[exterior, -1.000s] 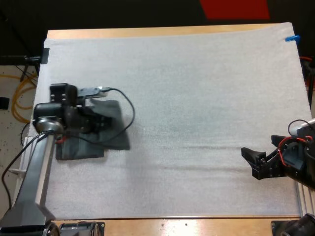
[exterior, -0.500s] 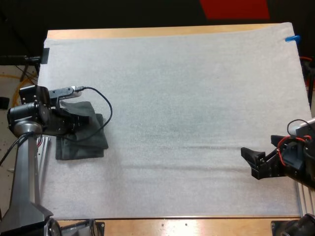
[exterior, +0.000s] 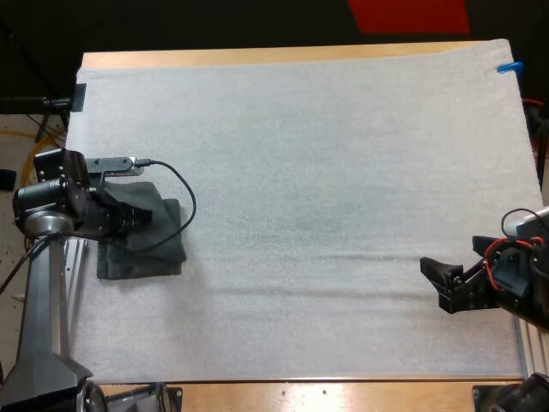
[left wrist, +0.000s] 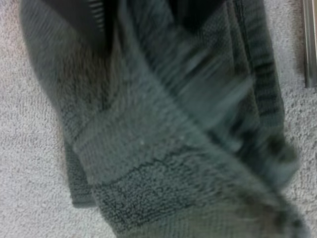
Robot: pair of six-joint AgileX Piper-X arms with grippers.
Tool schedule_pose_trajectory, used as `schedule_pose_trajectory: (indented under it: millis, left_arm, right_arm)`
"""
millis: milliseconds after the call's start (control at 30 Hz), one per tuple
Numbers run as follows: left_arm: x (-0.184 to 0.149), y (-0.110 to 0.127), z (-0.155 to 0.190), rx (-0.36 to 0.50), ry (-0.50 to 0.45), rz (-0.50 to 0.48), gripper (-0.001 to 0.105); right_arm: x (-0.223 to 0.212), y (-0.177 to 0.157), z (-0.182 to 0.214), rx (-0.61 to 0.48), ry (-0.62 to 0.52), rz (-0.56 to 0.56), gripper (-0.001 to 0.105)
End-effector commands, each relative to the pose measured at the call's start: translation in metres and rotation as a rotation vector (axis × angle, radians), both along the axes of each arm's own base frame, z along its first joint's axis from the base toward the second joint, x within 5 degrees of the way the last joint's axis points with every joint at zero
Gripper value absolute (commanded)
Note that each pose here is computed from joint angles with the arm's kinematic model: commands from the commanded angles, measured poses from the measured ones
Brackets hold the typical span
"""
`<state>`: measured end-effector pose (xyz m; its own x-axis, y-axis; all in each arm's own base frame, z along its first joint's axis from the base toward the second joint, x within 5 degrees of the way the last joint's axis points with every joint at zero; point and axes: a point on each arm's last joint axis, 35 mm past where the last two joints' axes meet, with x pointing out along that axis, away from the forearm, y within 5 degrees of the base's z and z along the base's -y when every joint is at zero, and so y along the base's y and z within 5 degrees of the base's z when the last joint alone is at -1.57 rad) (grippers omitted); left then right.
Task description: Pick towel from pile fold and stack
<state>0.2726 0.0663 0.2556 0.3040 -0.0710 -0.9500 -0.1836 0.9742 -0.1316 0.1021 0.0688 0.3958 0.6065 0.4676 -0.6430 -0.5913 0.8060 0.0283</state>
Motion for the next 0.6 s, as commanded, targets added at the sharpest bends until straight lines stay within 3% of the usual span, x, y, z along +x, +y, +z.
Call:
schedule_pose_trajectory:
  millis: [0,67,333,467,567]
  left_arm:
    - [-0.0002,0.0005,0.0042,0.026,-0.009,-0.001,0.035]
    - [-0.0003,0.0012,0.0041,0.045,-0.004,0.005,0.040]
    - [-0.0010,0.0079,0.0062,0.221,0.035,0.059,0.040]
    - [0.0011,0.0082,0.0106,0.216,0.019,0.062,0.040]
    - [0.0018,0.0060,0.0107,0.157,0.003,0.043,0.040]
  right_arm:
    - [0.0004,0.0003,0.0023,0.001,-0.015,0.004,0.079]
    - [0.0004,0.0003,0.0023,0.001,-0.015,0.004,0.079]
    - [0.0004,0.0003,0.0023,0.001,-0.015,0.004,0.079]
    - [0.0004,0.0003,0.0023,0.001,-0.015,0.004,0.079]
    - [0.0005,0.0003,0.0025,0.002,-0.016,0.004,0.079]
